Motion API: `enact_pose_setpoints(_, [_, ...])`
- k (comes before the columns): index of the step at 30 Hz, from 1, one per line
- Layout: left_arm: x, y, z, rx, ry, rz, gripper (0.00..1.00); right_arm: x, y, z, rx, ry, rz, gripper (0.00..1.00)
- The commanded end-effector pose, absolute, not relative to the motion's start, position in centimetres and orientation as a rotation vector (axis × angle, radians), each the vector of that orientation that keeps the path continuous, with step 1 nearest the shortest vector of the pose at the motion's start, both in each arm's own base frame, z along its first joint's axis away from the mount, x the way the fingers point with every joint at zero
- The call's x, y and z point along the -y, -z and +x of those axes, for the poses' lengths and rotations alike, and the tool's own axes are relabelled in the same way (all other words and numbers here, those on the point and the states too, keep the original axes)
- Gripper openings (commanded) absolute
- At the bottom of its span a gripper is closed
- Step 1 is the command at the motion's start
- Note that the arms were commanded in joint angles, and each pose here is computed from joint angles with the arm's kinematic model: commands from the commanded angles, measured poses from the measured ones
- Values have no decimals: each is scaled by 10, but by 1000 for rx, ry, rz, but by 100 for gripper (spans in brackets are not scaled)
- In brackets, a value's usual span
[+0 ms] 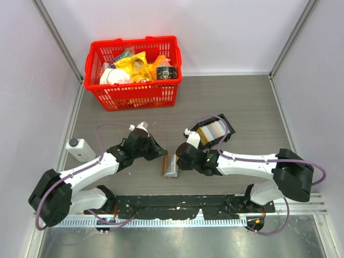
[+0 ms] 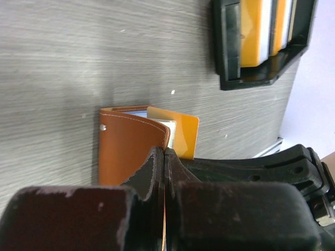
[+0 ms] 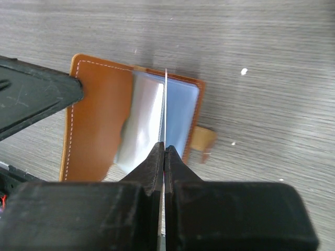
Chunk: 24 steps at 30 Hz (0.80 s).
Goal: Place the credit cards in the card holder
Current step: Open the card holder at the center of the board.
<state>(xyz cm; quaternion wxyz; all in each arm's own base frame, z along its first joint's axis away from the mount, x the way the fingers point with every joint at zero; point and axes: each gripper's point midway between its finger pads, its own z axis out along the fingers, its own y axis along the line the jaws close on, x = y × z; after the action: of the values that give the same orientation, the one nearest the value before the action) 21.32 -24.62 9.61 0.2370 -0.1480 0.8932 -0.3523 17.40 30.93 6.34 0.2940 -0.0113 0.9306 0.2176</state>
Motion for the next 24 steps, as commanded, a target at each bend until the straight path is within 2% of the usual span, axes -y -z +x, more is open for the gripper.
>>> enact_pose_setpoints(1, [274,-137,234,-2303,1105,-352,0,-287,-95,194,-2366,-492,52,1])
enact_pose_setpoints(6, [239,-104,227,-2332,906,-375,0,-287,-114,200,-2320,-495,54,1])
enact_pose_setpoints(13, [198,-61,208,-2372,720,-400,0,-341,-106,183,-2368,-775,-52,1])
enact_pose_setpoints(19, [175,-52,197,-2376,628,-412,0,-359,-107,183,-2366,-830,-92,1])
enact_pose_setpoints(24, [164,-47,192,-2399,558,-389,0,-371,-81,176,-2440,-849,-104,1])
